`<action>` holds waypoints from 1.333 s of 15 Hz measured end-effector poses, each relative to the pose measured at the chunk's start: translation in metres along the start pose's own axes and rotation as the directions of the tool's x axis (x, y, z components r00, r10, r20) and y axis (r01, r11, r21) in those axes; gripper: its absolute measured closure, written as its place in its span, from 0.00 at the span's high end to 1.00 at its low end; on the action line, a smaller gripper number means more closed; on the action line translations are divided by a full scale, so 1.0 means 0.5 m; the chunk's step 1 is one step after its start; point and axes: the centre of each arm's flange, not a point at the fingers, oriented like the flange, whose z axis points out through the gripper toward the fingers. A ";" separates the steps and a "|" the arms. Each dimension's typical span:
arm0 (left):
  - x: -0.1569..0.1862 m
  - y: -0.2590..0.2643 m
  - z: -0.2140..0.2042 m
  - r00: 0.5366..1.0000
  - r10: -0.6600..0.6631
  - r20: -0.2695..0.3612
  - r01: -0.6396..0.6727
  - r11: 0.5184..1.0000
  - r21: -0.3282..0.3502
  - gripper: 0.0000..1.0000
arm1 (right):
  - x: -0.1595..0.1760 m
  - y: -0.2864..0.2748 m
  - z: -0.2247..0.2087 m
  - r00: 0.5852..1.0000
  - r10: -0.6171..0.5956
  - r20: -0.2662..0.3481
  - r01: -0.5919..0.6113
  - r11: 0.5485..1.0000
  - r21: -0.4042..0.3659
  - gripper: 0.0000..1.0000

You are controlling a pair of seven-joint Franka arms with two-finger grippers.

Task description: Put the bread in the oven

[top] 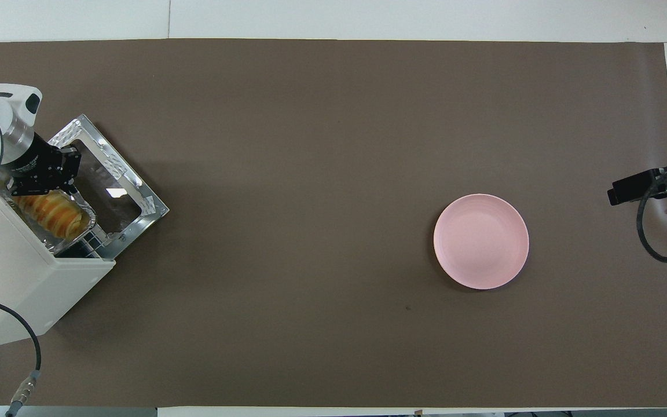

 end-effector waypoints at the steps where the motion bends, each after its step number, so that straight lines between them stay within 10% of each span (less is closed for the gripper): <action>1: -0.001 0.001 0.000 1.000 0.003 0.000 -0.003 1.000 0.000 0.02 | 0.000 0.000 0.000 1.000 0.000 0.000 0.000 1.000 0.000 1.00; 20: -0.009 -0.032 0.003 0.999 0.008 0.043 -0.008 1.000 0.007 0.02 | 0.000 0.000 0.000 1.000 0.000 0.000 0.000 1.000 0.000 1.00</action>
